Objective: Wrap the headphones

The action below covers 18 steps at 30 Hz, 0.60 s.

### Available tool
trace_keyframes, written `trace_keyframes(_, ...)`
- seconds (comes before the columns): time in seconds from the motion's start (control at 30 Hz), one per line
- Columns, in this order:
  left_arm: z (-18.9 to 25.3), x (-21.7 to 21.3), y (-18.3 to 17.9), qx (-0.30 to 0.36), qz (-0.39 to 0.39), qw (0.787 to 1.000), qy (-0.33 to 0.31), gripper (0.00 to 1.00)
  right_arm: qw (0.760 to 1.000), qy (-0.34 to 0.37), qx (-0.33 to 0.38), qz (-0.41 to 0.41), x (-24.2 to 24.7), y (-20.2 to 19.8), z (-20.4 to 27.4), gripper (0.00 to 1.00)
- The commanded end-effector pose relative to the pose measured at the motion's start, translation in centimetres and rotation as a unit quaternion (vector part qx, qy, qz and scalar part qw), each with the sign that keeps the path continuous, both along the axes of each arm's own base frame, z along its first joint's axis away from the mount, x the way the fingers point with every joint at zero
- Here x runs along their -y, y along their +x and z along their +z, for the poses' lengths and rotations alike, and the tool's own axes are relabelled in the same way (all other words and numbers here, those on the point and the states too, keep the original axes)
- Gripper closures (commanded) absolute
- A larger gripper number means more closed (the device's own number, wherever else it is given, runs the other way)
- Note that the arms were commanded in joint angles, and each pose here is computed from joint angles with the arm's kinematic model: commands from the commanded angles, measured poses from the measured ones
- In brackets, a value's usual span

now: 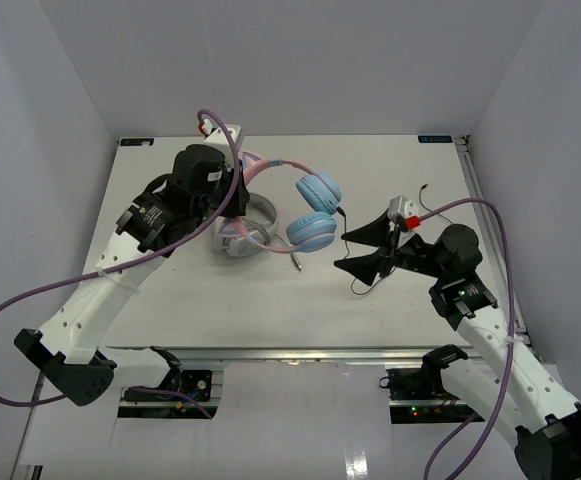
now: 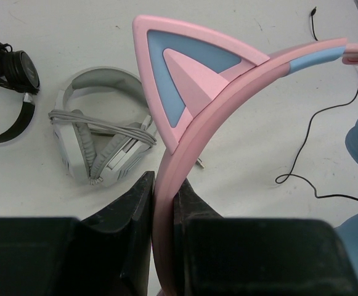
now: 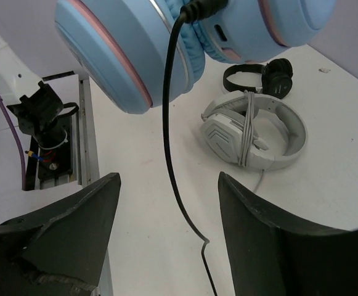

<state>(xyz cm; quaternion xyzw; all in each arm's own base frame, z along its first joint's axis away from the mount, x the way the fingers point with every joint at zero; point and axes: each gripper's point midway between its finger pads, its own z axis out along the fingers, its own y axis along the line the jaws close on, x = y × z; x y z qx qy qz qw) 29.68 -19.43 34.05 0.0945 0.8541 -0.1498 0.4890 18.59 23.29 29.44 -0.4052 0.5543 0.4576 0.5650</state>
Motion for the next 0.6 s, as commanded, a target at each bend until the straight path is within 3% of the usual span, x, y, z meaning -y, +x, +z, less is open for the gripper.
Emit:
trace_keyframes(0.0, 5.5, 0.2, -0.8, 0.057, -0.007, 0.995, -0.076, 1.0, 1.0, 0.0, 0.026, 0.004, -1.0, 0.1, -0.8, 0.31)
trace_keyframes(0.57, 7.4, 1.0, -2.7, 0.064, -0.044, 0.99, -0.121, 1.0, 1.0, 0.0, 0.024, -0.005, -1.4, 0.2, -5.3, 0.5)
